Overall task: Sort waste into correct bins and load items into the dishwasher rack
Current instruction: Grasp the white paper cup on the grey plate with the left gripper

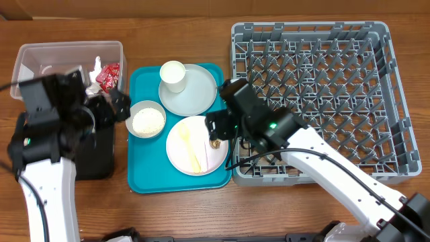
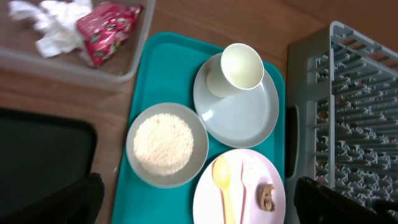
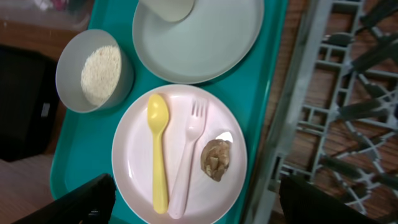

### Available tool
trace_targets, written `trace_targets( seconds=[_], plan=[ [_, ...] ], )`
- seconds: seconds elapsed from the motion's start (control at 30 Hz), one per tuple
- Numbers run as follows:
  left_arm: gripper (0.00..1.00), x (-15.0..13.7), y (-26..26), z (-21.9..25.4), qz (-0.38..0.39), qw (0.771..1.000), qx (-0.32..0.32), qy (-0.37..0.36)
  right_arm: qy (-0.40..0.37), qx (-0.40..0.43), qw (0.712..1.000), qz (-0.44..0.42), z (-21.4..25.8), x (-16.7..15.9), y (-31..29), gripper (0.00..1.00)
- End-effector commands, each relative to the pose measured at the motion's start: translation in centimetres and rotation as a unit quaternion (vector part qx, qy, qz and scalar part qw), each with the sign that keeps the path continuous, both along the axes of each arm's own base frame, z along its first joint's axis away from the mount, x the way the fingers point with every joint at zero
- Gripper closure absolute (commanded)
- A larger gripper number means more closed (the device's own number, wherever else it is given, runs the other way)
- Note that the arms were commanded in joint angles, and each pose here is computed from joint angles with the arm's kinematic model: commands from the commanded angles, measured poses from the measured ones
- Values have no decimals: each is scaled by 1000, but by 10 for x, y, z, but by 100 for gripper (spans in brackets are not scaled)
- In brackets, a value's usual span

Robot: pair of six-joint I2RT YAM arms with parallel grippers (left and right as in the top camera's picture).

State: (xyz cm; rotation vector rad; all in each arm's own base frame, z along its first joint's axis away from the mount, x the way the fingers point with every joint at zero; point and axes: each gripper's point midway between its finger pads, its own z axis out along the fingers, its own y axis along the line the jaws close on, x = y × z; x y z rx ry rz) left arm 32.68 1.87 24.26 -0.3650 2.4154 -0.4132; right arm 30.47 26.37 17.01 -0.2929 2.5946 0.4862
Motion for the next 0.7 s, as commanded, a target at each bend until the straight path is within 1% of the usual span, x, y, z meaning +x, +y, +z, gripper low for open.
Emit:
trace_targets(
  seconds=[0.0, 0.13, 0.17, 0.27, 0.33, 0.37, 0.43, 0.57, 0.63, 0.67],
  plan=[
    [0, 33, -27, -26, -93, 996, -7, 6, -59, 51, 995, -68, 68, 13, -33, 11],
    [0, 63, -47, -54, -138, 990, 2, 16, -59, 68, 989, -120, 89, 8, -71, 2],
    [1, 71, -51, -60, -142, 990, 5, 20, -52, 74, 987, -133, 92, 5, -82, 1],
    [4, 90, -60, -70, -154, 988, 12, 27, -34, 78, 984, -159, 96, -6, -108, 1],
    [10, 105, -57, -74, -146, 988, 35, 32, -25, 70, 981, -177, 95, -10, -124, 1],
    [11, 113, -56, -77, -143, 988, 48, 32, -20, 66, 981, -183, 93, -12, -129, 1],
    [11, 129, -57, -87, -139, 987, 70, 39, -8, 57, 980, -192, 89, -16, -135, 1],
    [13, 151, -55, -105, -124, 984, 117, 55, 10, 45, 980, -195, 82, -23, -140, 1],
    [18, 162, -57, -108, -118, 984, 120, 53, 15, 42, 980, -195, 80, -25, -140, 1],
    [26, 174, -58, -112, -97, 988, 104, 53, 18, 40, 980, -195, 79, -26, -141, 1]
  ],
)
